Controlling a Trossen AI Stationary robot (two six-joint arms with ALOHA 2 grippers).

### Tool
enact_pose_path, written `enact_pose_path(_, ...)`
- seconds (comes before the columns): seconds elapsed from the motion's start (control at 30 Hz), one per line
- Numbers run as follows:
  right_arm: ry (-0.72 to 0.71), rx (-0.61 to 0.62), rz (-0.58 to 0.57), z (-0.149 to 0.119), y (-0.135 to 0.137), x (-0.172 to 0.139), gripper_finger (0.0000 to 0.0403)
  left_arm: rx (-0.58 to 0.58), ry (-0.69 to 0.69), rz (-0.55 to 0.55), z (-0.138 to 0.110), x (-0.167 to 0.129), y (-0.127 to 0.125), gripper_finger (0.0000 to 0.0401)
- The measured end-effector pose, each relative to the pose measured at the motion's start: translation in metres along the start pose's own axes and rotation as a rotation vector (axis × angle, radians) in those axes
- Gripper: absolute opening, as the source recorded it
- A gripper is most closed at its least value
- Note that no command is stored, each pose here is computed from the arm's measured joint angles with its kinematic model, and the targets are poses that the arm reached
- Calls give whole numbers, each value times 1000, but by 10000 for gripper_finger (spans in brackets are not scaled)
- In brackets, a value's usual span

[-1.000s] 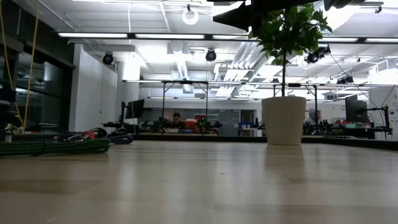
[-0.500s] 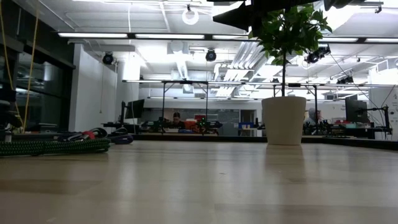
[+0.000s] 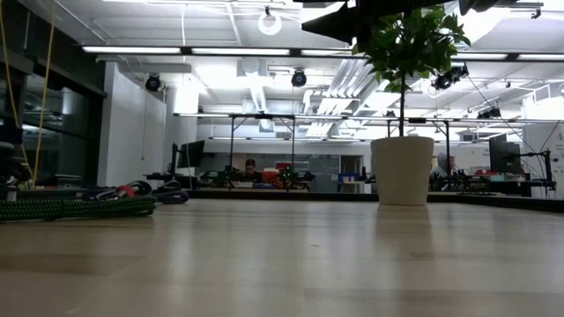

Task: Pick and place USB-C Cables
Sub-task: Put the violet charger cable into the orange bin

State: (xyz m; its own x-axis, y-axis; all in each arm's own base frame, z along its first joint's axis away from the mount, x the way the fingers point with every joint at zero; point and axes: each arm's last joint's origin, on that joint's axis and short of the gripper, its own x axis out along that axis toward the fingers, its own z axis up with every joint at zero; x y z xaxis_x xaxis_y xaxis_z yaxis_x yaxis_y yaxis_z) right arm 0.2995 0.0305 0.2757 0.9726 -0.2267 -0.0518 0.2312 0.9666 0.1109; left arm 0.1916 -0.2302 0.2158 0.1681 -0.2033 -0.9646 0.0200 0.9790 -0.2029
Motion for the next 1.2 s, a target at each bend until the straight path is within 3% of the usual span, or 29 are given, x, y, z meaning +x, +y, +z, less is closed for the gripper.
enact_pose_path(0.17, 0, 0, 0, 0, 0, 0, 273, 113, -312, 53, 5, -56, 12, 159)
enact_pose_path(0.3, 0, 1, 0, 0, 0, 0, 273, 183, -621, 287, 6, -100, 37, 159)
enact_pose_path(0.47, 3, -1, 0, 0, 0, 0, 273, 101, -815, 544, 4, -133, 85, 159)
enact_pose_path(0.6, 8, -1, -1, -1, 0, 0, 273, -33, -896, 608, -3, -126, 127, 159)
enact_pose_path(0.8, 15, -4, -2, -1, 0, 0, 273, -116, -1079, 530, -16, -80, 169, 159)
enact_pose_path(1.0, 15, -6, -2, -1, 0, 0, 273, -143, -1344, 450, -24, -59, 189, 159)
enact_pose_path(1.2, 28, -11, -4, -3, 0, 0, 273, -160, -1401, 460, -25, -56, 195, 159)
